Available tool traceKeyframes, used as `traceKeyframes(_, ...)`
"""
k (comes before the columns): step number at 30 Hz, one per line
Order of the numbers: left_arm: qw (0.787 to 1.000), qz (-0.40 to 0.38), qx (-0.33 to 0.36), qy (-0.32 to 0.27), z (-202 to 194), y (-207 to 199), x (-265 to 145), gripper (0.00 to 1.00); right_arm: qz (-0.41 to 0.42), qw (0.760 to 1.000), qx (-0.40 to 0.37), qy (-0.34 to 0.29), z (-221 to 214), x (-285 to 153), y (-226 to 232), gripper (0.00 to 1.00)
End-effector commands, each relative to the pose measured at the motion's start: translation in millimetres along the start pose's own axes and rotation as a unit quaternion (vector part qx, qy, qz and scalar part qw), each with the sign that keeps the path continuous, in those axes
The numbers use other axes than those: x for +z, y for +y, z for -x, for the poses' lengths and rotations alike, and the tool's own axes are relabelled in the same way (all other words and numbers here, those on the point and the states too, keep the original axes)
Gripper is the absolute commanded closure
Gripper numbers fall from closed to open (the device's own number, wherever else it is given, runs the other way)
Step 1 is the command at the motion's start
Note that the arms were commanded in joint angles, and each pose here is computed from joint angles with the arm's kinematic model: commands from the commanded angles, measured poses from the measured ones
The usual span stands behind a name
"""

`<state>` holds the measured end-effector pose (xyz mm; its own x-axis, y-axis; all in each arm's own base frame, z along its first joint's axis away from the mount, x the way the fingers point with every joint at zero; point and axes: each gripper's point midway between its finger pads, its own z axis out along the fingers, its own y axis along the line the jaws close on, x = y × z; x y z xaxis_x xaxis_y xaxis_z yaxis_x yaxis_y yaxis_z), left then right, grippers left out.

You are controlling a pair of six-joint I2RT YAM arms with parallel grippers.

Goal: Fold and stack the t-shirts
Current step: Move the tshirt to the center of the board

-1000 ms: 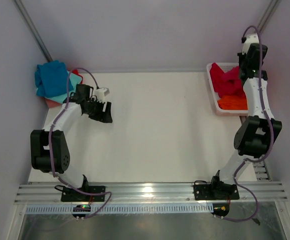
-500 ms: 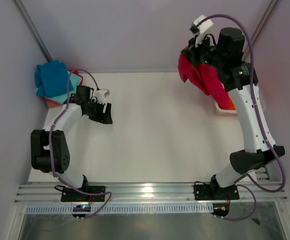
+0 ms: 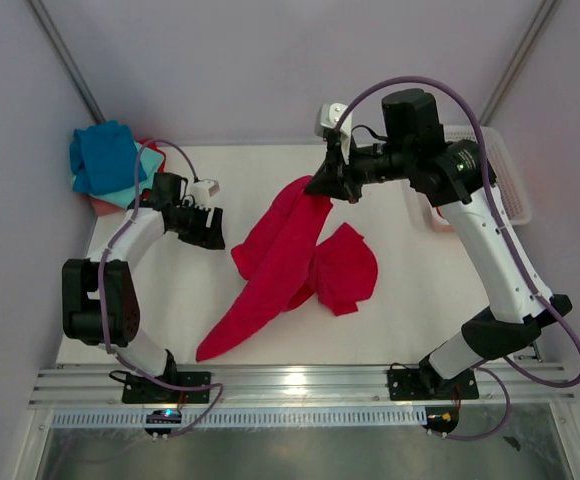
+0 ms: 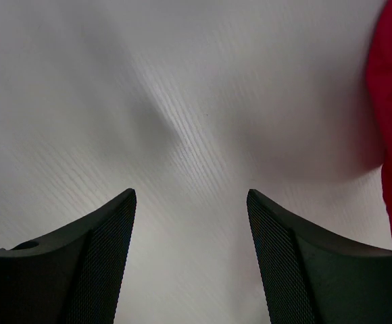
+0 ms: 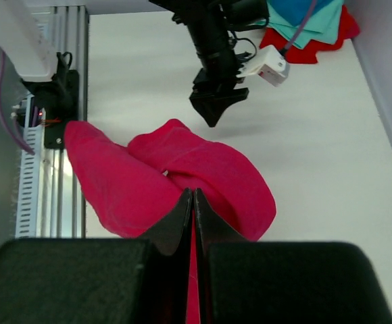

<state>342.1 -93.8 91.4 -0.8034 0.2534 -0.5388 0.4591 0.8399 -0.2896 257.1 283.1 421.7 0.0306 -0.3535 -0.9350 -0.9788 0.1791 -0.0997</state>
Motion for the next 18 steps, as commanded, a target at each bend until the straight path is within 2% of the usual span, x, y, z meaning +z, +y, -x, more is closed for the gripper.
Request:
traceKeyframes(1,1.0,-0.006,0.001,-0.015,9,0,2,0.31,0.064,0.997,-0.033,-0.032,17,-8,29,0.97)
traceKeyframes(4,1.0,-0.006,0.001,-0.015,9,-1,1,0.32,0.061,0.998,-0.027,-0.015,3,-1,23,0.97)
traceKeyframes(9,1.0,-0.004,0.005,-0.022,12,-2,-3,0.32,-0.009,0.999,-0.015,0.045,-41,18,-12,0.97)
traceKeyframes(11,1.0,-0.004,0.01,-0.028,16,-3,-6,0.3,-0.017,0.998,-0.017,0.051,-48,21,-18,0.97)
traceKeyframes(12,0.999,-0.02,0.013,-0.028,17,-10,-9,0.23,-0.017,0.998,-0.013,0.058,-55,23,-18,0.97)
traceKeyframes(13,0.998,-0.037,0.021,-0.035,24,-17,-14,0.06,-0.018,0.998,-0.014,0.058,-56,24,-19,0.97)
traceKeyframes(14,0.997,-0.052,0.037,-0.037,26,-23,-18,0.01,-0.02,0.998,-0.013,0.058,-57,26,-21,0.97)
traceKeyframes(18,0.986,-0.149,0.066,-0.038,35,-63,-46,0.01,-0.032,0.997,-0.013,0.065,-62,32,-30,0.97)
